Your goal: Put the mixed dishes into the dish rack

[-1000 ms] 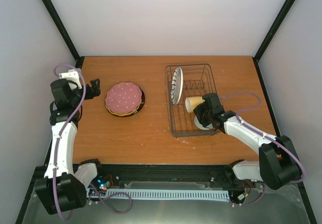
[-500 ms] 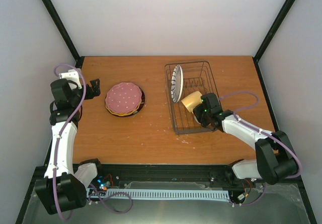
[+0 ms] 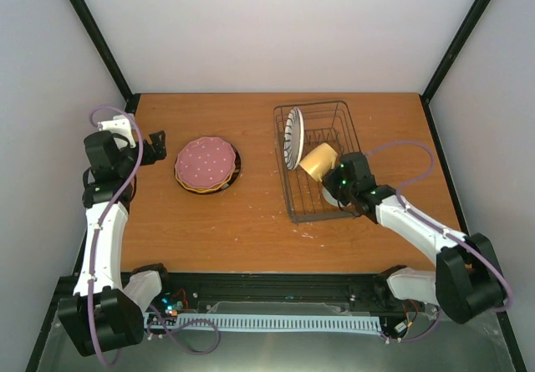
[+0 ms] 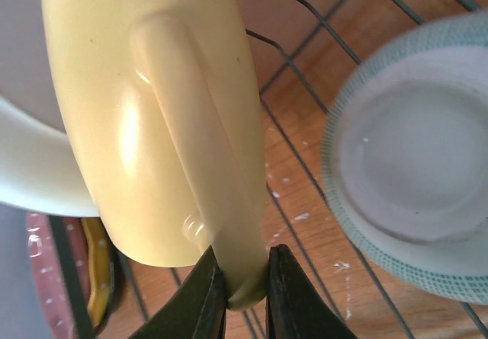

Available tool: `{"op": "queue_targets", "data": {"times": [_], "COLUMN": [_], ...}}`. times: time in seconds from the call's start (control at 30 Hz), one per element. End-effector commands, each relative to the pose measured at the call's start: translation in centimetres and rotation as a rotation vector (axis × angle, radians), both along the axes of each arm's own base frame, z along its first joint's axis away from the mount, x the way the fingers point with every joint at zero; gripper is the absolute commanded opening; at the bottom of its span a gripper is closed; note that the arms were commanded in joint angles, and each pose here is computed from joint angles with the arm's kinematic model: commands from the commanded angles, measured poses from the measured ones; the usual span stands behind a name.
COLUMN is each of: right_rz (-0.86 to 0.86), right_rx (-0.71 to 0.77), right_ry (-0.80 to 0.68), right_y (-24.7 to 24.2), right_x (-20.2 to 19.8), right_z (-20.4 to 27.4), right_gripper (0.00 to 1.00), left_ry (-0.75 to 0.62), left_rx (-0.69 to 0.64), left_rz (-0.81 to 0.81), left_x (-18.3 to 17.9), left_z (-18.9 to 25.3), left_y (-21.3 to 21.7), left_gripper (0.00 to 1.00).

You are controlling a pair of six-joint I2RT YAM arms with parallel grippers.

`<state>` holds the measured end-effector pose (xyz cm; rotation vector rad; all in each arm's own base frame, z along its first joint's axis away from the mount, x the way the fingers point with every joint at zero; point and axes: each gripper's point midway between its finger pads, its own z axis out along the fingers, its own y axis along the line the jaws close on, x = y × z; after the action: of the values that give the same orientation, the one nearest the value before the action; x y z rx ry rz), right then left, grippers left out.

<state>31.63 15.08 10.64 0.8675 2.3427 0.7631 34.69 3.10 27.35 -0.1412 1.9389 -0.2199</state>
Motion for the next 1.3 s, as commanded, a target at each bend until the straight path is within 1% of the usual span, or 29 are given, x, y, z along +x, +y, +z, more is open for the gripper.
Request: {"op": "queue_targets", "data": {"times": [0.0,0.23,0.37,0.47,0.63,0.9,1.27], "right_rz": [0.039,0.077,0.162,0.236,0.331,0.401,0.473], "right_rx": [0.01,-0.069,-0.166,-0.267,-0.405,-0.596,-0.744], "right_ry": [-0.267,-0.318,-0.368,-0.384,-0.419,-0.423,-0.385], "right_y": [0.0,-1.2,-1.2,-0.7,0.3,1.4,2.4], "right_x": [1.8,0.0,-1.1,-2.0,-3.3,-5.1,-5.7], "right_z": [6.9,9.0,10.6,10.8,10.4,9.1,5.5], "right_gripper": [0.03,0.03,0.03,0.03,0.03,0.03,0.03], "left_ry": [-0.024,-0.029,-0.031,-0.028,-0.031,-0.031,-0.036], "left_rx": [0.026,0.027,0.026,0.027,0.027,0.028,0.033], "left_rz": [0.007,0.012,0.012,0.016,0.018,0.018,0.023], "left_x": [-0.2,-0.4,-0.4,-0.4,-0.4,-0.4,-0.5], "left_z": [1.0,1.1,1.2,1.1,1.0,0.9,1.0], "left_y": [0.2,0.2,0.2,0.3,0.3,0.3,0.4], "left_gripper": [1.0,1.0,1.0,1.0,1.0,1.0,1.0]}}
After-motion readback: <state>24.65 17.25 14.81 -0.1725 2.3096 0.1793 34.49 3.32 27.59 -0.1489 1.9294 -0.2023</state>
